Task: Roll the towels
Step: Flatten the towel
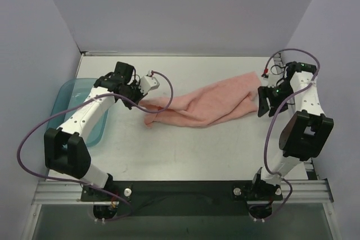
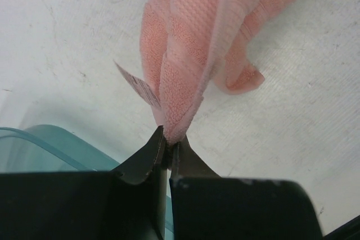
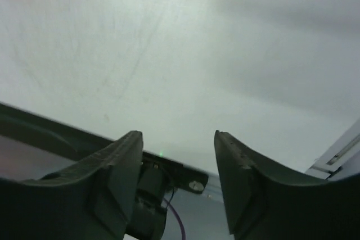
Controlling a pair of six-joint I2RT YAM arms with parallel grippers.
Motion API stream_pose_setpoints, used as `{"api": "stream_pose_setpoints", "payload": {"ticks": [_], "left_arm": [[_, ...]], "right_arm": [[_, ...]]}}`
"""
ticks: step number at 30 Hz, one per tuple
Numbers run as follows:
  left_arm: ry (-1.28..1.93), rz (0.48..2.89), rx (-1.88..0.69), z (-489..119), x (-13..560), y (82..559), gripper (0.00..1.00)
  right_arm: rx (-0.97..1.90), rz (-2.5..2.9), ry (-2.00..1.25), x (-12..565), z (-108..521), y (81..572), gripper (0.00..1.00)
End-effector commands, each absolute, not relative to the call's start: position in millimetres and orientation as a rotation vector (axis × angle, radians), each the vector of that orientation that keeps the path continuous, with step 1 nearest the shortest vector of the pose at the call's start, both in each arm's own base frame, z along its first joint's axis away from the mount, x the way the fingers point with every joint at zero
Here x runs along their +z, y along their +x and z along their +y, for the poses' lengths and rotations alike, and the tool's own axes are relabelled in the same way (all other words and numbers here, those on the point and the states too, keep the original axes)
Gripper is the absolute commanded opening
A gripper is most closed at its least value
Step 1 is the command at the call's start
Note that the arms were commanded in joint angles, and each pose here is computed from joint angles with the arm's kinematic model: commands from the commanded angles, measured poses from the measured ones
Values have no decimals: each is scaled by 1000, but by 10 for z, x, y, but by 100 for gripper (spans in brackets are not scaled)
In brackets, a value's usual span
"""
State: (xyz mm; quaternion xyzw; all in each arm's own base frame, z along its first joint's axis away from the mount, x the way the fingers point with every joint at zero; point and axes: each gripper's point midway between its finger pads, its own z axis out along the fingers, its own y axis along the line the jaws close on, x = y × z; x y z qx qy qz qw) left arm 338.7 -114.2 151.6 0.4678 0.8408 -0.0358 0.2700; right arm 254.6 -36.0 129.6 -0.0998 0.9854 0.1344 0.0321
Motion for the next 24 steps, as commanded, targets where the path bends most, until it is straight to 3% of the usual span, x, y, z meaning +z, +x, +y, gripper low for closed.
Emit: {"api": "stream_pose_setpoints", "payload": {"ticks": [1, 6, 14, 17, 20, 21, 22, 24], "left_arm": [[1281, 2302, -85, -1109, 1469, 3380, 0], [1184, 2357, -129, -1200, 1472, 3538, 0], [1106, 2414, -156, -1235, 1476, 3565, 0], [1082, 2433, -158, -1230, 1504, 3553, 0], [1068, 2446, -175, -1236, 1549, 3521, 0], [1067, 2449, -186, -1238, 1564, 3498, 0], [1068, 2451, -199, -1240, 1574, 3472, 0], [1076, 2464, -252, -1242, 1591, 3360, 0]], "right_arm": [[433, 2909, -75, 1477, -476, 3214, 56], [467, 2853, 164, 1311, -510, 4086, 67], [450, 2950, 103, 622, -202, 4398, 69], [396, 3029, 96, 404, -212, 4286, 58], [375, 3132, 45, 315, -253, 3960, 37], [382, 3157, 17, 323, -249, 3854, 16], [382, 3158, -12, 430, -250, 3758, 6], [450, 3247, -84, 401, -202, 3323, 0]]}}
